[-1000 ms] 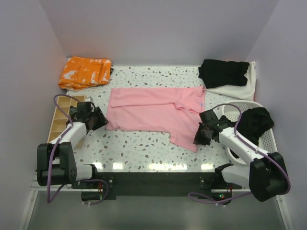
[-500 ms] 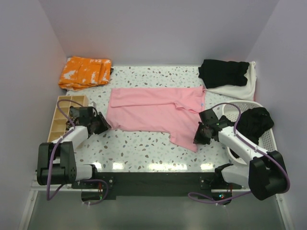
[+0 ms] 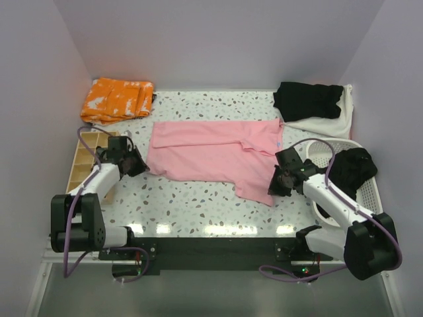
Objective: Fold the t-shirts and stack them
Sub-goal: Grap the side of the flattened tshirt closest away from the robot with both arms, then fold the other side of the tshirt into a rectangle
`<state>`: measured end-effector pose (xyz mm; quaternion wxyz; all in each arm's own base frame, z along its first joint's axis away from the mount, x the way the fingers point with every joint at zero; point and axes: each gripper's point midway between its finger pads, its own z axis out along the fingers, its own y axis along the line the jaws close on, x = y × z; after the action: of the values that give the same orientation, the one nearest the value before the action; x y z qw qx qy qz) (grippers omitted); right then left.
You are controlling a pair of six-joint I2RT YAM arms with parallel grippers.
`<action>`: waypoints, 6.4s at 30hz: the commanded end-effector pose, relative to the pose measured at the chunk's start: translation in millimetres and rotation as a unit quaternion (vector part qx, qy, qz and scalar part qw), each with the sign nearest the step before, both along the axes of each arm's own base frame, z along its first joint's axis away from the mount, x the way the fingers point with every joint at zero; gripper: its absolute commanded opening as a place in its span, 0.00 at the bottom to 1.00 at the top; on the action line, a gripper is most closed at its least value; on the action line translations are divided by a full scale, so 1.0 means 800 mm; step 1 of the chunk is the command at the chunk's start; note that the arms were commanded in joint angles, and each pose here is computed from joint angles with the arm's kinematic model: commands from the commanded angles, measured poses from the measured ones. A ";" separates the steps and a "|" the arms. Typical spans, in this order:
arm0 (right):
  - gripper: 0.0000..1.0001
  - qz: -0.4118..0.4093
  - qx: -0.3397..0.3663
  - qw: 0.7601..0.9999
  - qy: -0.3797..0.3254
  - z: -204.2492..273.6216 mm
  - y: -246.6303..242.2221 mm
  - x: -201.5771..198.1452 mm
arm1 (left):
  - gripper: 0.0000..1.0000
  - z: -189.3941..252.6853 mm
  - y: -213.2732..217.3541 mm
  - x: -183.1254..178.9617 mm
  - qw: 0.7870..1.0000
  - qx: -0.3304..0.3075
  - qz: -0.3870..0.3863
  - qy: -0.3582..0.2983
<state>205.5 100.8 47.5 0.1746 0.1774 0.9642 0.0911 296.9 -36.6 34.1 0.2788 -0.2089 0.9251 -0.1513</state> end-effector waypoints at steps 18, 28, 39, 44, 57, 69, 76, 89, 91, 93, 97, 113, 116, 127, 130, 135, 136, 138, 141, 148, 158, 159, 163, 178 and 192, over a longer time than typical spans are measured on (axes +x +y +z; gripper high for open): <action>0.00 -0.007 -0.063 0.993 -0.101 0.069 -0.019 0.072 | 0.00 0.065 0.013 0.033 0.999 0.036 -0.022 -0.027; 0.00 0.004 -0.031 0.996 -0.084 0.073 -0.008 0.131 | 0.00 0.070 0.011 0.092 0.998 0.023 -0.021 -0.047; 0.00 0.011 -0.022 0.998 -0.062 0.063 -0.011 0.196 | 0.00 0.062 0.015 0.156 0.999 0.019 -0.016 -0.047; 0.00 0.017 -0.031 0.998 -0.060 0.051 -0.012 0.233 | 0.00 0.037 0.013 0.182 0.999 0.011 -0.016 -0.038; 0.26 0.018 -0.040 0.994 -0.098 0.049 -0.013 0.310 | 0.56 0.032 0.029 0.217 0.997 0.038 0.004 -0.060; 0.35 0.055 0.011 0.994 -0.099 0.064 0.007 0.245 | 1.00 0.079 0.019 0.209 0.993 0.031 -0.014 -0.109; 0.37 0.092 0.021 0.992 -0.082 0.062 0.046 0.199 | 1.00 0.099 -0.024 0.210 0.988 -0.003 -0.070 -0.137; 0.38 0.102 0.022 0.994 -0.044 0.027 0.062 0.173 | 1.00 0.086 -0.098 0.208 0.981 -0.040 -0.141 -0.130; 0.38 0.103 0.025 0.994 -0.041 0.020 0.063 0.173 | 1.00 0.083 -0.100 0.207 0.981 -0.042 -0.144 -0.127; 0.39 0.101 0.028 0.994 -0.042 0.018 0.065 0.175 | 1.00 0.081 -0.101 0.205 0.981 -0.042 -0.144 -0.124; 0.43 0.095 0.026 0.994 -0.048 0.016 0.065 0.180 | 1.00 0.077 -0.101 0.206 0.981 -0.042 -0.145 -0.120; 0.50 0.037 0.053 0.997 -0.045 -0.005 0.071 0.185 | 1.00 0.070 -0.099 0.206 0.982 -0.034 -0.146 -0.111; 0.50 0.031 0.051 0.997 -0.044 -0.010 0.069 0.180 | 1.00 0.067 -0.099 0.206 0.983 -0.033 -0.148 -0.107; 0.46 0.028 0.037 0.997 -0.068 -0.018 0.064 0.194 | 1.00 0.065 -0.098 0.206 0.983 -0.031 -0.147 -0.103; 0.40 0.030 0.028 0.997 -0.067 -0.019 0.062 0.199 | 1.00 0.065 -0.098 0.206 0.983 -0.030 -0.147 -0.103; 0.32 0.032 0.028 0.996 -0.076 -0.013 0.062 0.202 | 1.00 0.061 -0.097 0.206 0.984 -0.030 -0.147 -0.100; 0.29 0.032 0.026 0.996 -0.075 -0.014 0.061 0.202 | 1.00 0.061 -0.096 0.206 0.984 -0.029 -0.146 -0.099; 0.18 0.034 0.022 0.996 -0.076 -0.012 0.061 0.203 | 1.00 0.060 -0.097 0.206 0.984 -0.030 -0.148 -0.098; 0.08 0.036 0.019 0.996 -0.082 -0.005 0.060 0.205 | 1.00 0.058 -0.097 0.205 0.984 -0.031 -0.148 -0.095; 0.29 0.043 0.009 0.996 -0.083 0.005 0.054 0.202 | 1.00 0.055 -0.098 0.205 0.984 -0.032 -0.150 -0.094; 0.02 0.047 -0.001 0.994 -0.094 0.014 0.052 0.209 | 1.00 0.051 -0.101 0.204 0.983 -0.039 -0.153 -0.089; 0.02 0.048 -0.003 0.994 -0.096 0.017 0.052 0.209 | 1.00 0.050 -0.101 0.203 0.983 -0.039 -0.153 -0.089; 0.13 0.057 -0.012 0.993 -0.100 0.030 0.049 0.213 | 1.00 0.049 -0.103 0.203 0.983 -0.041 -0.155 -0.087; 0.00 0.064 -0.023 0.991 -0.115 0.043 0.050 0.233 | 1.00 0.039 -0.105 0.204 0.983 -0.048 -0.158 -0.077; 0.33 0.110 -0.101 0.984 -0.099 0.034 0.058 0.343 | 1.00 0.028 -0.106 0.199 0.983 -0.052 -0.164 -0.063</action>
<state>466.8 155.7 87.0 0.2928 0.0710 0.9505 0.0758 447.1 -116.8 50.7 0.2892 -0.0742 0.9225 -0.2447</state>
